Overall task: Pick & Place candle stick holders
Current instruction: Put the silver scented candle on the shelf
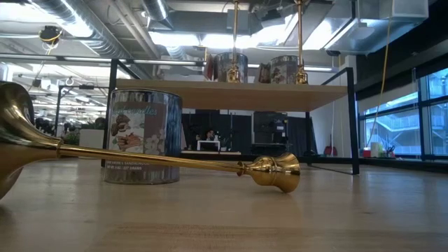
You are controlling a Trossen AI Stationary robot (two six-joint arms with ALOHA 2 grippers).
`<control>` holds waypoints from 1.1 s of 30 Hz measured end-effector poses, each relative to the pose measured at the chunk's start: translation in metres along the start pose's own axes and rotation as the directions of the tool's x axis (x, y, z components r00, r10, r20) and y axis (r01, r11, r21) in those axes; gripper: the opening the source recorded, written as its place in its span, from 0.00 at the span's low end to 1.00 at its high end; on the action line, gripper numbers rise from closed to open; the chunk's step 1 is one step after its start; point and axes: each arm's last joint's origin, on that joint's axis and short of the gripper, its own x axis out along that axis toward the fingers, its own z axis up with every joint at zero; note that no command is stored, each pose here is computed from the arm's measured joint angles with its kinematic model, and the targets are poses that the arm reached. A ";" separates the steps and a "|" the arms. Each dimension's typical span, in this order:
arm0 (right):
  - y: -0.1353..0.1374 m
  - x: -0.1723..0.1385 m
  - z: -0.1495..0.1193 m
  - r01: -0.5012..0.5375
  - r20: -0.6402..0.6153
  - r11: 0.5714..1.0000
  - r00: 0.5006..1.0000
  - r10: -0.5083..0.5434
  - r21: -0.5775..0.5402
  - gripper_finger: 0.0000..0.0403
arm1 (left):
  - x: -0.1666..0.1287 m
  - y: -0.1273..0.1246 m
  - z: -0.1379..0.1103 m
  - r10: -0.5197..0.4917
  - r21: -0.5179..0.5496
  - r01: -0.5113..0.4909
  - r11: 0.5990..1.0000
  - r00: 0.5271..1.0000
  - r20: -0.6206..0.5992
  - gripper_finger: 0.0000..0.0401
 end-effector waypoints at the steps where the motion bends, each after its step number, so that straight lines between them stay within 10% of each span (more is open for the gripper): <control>1: 0.000 -0.004 -0.006 0.009 0.030 1.000 1.000 -0.009 0.003 0.39 | 0.000 0.000 0.000 0.013 0.000 -0.013 1.000 1.000 0.002 0.24; 7: -0.002 -0.023 -0.043 0.067 0.213 0.997 0.974 -0.073 0.033 0.39 | -0.001 0.004 -0.003 0.142 -0.057 -0.143 0.988 0.990 -0.015 0.24; 16: -0.004 -0.024 -0.063 0.134 0.139 0.985 0.979 -0.148 0.105 0.39 | -0.003 0.006 -0.019 0.363 -0.013 -0.375 0.927 0.905 -0.222 0.19; 27: -0.004 -0.024 -0.063 0.131 0.139 0.986 0.980 -0.145 0.104 0.39 | -0.009 -0.029 0.016 0.427 0.093 -0.425 0.901 0.826 -0.367 0.19; 33: 0.001 -0.023 -0.071 0.109 0.052 0.987 0.992 -0.116 0.115 0.39 | -0.009 -0.026 -0.007 0.385 0.106 -0.408 0.907 0.698 -0.604 0.19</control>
